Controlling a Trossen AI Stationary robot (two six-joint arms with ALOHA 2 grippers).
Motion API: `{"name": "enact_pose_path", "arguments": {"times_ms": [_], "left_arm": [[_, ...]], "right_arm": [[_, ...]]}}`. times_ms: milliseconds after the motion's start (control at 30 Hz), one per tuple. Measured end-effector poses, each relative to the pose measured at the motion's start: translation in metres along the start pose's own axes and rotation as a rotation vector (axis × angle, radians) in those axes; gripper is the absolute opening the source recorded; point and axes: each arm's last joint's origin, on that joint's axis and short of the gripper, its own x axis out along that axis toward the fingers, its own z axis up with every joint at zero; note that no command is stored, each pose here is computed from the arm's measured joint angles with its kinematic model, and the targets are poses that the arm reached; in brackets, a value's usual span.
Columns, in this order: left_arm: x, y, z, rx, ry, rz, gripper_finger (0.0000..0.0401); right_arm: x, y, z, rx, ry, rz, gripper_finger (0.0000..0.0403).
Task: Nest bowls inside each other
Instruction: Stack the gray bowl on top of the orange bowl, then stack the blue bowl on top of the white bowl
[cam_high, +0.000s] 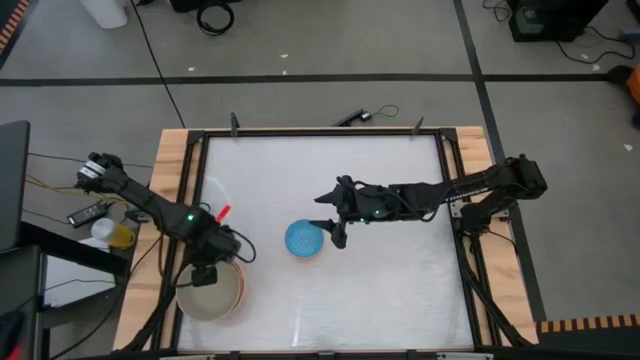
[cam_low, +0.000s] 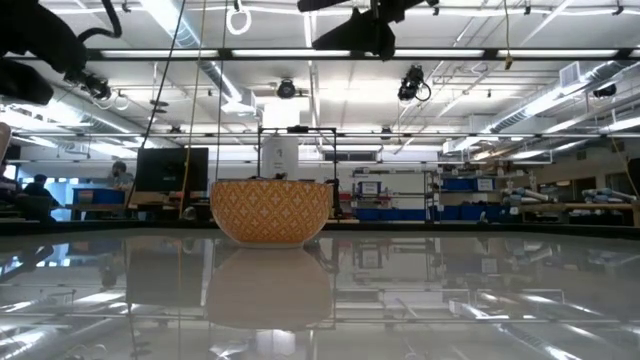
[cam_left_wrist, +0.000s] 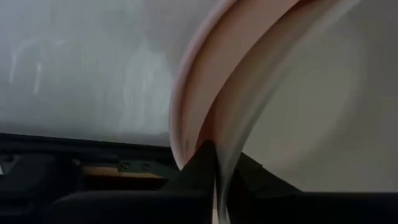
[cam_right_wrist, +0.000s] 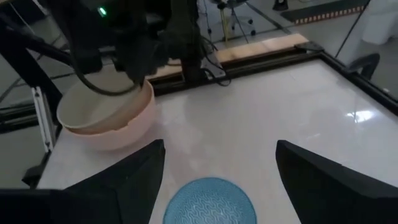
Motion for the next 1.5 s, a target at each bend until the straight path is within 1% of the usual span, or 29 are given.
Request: {"name": "enact_pose_path", "arguments": {"times_ms": [67, 167, 300, 500, 567, 667, 900, 1000, 1033, 1167, 1333, 1500], "left_arm": [[-0.001, 0.000, 0.000, -0.019, -0.005, -0.001, 0.0043], [-0.006, -0.003, 0.001, -0.038, -0.025, -0.012, 0.0071], [-0.013, -0.005, 0.002, -0.061, -0.039, -0.023, 0.0118], [-0.023, -0.009, 0.001, -0.091, -0.052, -0.043, 0.0188], [-0.025, -0.009, 0.000, -0.096, -0.042, -0.037, 0.0204], [-0.024, -0.005, -0.004, -0.119, -0.003, 0.002, 0.0221], [-0.025, 0.006, -0.015, -0.194, 0.080, 0.142, 0.0229], [-0.026, 0.007, -0.017, -0.208, 0.095, 0.158, 0.0229], [-0.026, 0.007, -0.017, -0.210, 0.097, 0.160, 0.0229], [-0.026, 0.008, -0.017, -0.210, 0.097, 0.161, 0.0229], [-0.026, 0.007, -0.017, -0.209, 0.097, 0.161, 0.0229], [-0.035, 0.006, -0.017, -0.202, 0.058, 0.168, 0.0229]], "right_arm": [[0.000, -0.003, -0.003, 0.004, 0.033, -0.017, 0.0311], [0.006, -0.009, -0.012, 0.024, 0.098, -0.079, 0.0311], [0.022, -0.025, -0.031, 0.070, 0.170, -0.143, 0.0311], [0.054, -0.049, -0.055, 0.139, 0.294, -0.117, 0.0311], [0.063, -0.057, -0.063, 0.150, 0.331, -0.116, 0.0311], [0.069, -0.066, -0.067, 0.169, 0.351, -0.118, 0.0311], [0.069, -0.075, -0.069, 0.180, 0.393, -0.129, 0.0311], [0.075, -0.076, -0.075, 0.188, 0.399, -0.147, 0.0307], [0.079, -0.076, -0.081, 0.197, 0.415, -0.150, 0.0305], [0.094, -0.076, -0.098, 0.229, 0.452, -0.094, 0.0290], [0.105, -0.077, -0.109, 0.261, 0.479, -0.009, 0.0259], [0.104, -0.076, -0.101, 0.271, 0.472, 0.026, 0.0204]]}}
